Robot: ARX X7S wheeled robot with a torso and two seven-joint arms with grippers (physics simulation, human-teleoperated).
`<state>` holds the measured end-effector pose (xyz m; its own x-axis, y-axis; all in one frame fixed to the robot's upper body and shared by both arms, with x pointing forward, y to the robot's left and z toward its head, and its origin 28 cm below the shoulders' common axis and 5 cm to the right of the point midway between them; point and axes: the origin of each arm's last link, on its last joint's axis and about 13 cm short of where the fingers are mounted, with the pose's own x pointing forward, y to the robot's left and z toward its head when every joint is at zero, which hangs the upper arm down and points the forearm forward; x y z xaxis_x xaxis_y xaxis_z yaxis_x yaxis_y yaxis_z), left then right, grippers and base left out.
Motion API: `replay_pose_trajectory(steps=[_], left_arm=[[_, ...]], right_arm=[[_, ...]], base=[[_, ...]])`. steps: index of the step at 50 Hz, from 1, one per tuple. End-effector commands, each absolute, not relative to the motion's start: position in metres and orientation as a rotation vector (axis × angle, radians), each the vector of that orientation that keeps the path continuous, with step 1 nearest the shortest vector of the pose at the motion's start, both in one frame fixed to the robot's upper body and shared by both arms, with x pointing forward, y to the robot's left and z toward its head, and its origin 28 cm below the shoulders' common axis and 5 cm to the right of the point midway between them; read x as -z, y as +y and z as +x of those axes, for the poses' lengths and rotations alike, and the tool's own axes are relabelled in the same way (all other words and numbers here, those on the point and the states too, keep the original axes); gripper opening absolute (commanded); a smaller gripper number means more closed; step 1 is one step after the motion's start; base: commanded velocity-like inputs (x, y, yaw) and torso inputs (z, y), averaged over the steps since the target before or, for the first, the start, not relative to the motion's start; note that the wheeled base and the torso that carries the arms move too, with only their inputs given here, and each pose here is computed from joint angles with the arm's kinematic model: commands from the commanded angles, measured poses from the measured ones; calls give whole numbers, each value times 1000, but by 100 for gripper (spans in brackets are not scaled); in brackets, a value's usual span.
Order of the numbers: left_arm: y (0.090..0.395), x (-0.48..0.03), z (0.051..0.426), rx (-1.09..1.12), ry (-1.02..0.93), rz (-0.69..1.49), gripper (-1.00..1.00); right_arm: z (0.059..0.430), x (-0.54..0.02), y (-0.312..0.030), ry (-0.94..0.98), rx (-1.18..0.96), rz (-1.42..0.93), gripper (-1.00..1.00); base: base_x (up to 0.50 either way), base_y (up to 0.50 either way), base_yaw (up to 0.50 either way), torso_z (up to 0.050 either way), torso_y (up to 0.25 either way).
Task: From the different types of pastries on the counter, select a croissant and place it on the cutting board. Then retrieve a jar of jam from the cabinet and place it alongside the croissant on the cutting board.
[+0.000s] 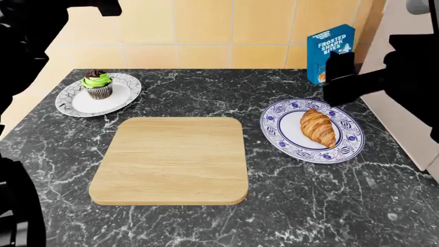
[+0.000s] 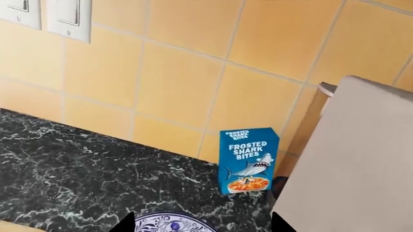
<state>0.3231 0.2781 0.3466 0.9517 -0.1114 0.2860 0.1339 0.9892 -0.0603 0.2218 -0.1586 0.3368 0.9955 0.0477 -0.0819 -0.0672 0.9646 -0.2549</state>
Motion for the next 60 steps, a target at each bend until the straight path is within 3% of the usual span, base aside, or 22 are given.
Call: replay_pose_trajectory(steps=[1,60], left_arm=[[280,-347,321,121,-283,-82,100],[281,-346,324,113,-278,-48,100]], right_arm=[[206,-329,-163,147,-54,-288,100],[252,-279,-168,293,-101,-163,100]], base=[[0,0,0,0,0],[0,0,0,0,0]])
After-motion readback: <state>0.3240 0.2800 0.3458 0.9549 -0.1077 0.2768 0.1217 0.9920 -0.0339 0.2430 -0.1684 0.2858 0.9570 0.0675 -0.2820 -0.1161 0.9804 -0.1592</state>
